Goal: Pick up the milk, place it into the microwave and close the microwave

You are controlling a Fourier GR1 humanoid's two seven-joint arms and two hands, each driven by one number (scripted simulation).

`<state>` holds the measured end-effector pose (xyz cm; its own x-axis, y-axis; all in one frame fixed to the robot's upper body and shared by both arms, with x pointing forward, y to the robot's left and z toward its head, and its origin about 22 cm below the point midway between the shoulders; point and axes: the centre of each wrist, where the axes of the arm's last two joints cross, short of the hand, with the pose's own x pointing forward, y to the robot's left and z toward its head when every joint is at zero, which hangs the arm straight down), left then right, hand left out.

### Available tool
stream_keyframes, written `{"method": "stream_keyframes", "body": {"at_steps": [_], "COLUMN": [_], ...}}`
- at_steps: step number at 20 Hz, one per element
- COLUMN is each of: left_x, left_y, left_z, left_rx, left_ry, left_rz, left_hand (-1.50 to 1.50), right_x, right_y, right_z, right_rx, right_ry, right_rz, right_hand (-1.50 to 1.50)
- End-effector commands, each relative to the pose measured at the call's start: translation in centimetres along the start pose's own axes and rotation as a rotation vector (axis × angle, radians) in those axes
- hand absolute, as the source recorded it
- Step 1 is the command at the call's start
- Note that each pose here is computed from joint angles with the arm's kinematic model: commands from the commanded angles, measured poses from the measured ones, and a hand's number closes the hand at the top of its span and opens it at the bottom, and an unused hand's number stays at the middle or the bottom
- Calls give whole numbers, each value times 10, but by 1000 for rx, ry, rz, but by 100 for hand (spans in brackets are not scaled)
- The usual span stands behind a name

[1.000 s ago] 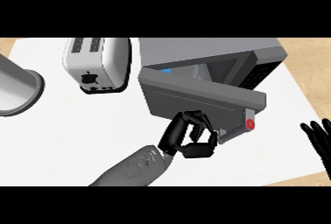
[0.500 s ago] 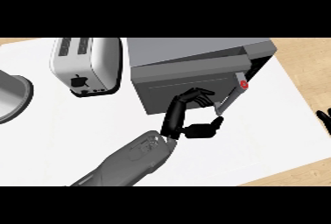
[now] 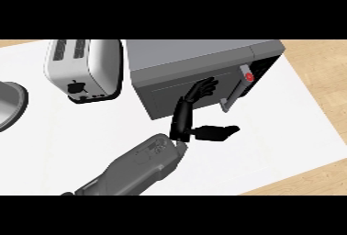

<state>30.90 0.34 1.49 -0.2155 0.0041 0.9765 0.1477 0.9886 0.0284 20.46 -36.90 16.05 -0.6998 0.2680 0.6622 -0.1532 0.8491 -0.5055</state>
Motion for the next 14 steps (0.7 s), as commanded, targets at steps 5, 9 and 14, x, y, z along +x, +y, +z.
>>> {"method": "stream_keyframes", "body": {"at_steps": [5, 9, 14], "left_x": [15, 15, 9], "left_y": [5, 4, 7], "left_z": [-28, -28, -27], "left_rx": [120, 126, 131], "left_ry": [-9, -9, -20], "left_rz": [30, 39, 28], "left_hand": [-150, -150, -150], "right_x": [10, 8, 6], "right_y": [-18, -22, -24], "right_z": [-18, -23, -28], "right_rx": [19, 3, -5], "right_ry": [-30, -27, -43], "right_rz": [125, 139, 141], "right_hand": [150, 150, 150]}}
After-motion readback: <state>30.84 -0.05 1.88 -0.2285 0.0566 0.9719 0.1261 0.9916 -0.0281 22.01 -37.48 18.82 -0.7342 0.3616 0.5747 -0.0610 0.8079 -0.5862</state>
